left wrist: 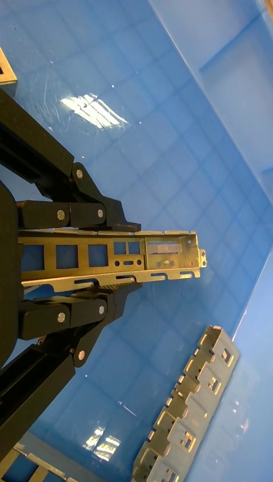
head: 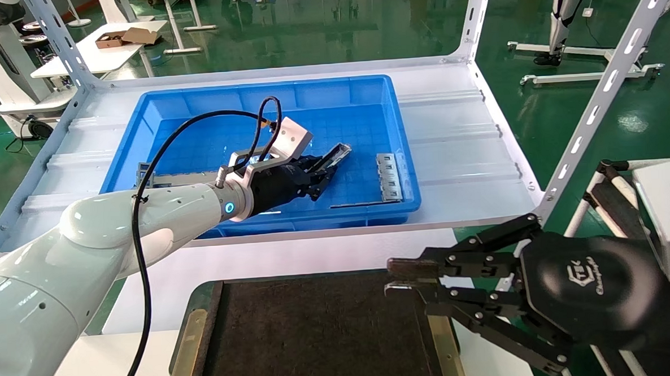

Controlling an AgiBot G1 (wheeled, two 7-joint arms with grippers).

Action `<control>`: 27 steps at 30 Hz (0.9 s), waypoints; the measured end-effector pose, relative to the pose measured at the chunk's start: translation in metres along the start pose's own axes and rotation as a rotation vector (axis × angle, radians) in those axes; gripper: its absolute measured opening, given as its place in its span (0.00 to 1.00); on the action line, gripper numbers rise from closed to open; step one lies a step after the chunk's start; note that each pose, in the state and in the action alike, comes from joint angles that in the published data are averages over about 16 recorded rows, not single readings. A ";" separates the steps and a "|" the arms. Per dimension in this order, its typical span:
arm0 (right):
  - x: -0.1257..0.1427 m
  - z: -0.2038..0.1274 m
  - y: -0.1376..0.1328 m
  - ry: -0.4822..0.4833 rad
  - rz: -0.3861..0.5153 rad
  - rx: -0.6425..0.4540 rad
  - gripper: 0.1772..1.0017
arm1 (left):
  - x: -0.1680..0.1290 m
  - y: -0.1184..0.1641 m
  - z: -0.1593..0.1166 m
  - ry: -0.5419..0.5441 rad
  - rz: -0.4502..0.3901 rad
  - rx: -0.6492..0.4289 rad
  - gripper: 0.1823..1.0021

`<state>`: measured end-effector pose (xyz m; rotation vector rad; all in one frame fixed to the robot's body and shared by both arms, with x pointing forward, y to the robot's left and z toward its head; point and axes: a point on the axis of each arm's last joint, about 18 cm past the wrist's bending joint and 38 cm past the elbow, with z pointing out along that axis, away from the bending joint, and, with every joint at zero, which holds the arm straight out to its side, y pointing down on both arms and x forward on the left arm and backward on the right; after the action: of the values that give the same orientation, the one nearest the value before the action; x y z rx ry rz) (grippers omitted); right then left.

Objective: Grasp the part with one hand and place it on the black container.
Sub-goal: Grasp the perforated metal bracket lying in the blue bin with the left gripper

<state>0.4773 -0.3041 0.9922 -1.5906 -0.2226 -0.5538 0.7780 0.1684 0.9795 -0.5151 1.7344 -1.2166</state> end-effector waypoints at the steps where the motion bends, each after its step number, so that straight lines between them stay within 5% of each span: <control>1: 0.000 0.000 0.000 0.000 0.000 0.000 0.19 | 0.000 0.000 0.000 -0.001 -0.002 0.001 0.24; 14: 0.000 0.000 0.000 0.000 0.000 0.000 0.03 | -0.010 -0.015 -0.018 0.058 -0.027 0.087 0.21; 27: 0.000 0.000 0.000 0.000 0.000 0.000 0.02 | -0.021 -0.022 -0.097 0.241 0.003 0.285 0.20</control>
<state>0.4773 -0.3041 0.9922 -1.5906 -0.2226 -0.5538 0.7015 0.2239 1.0164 -0.2031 1.7166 -1.5443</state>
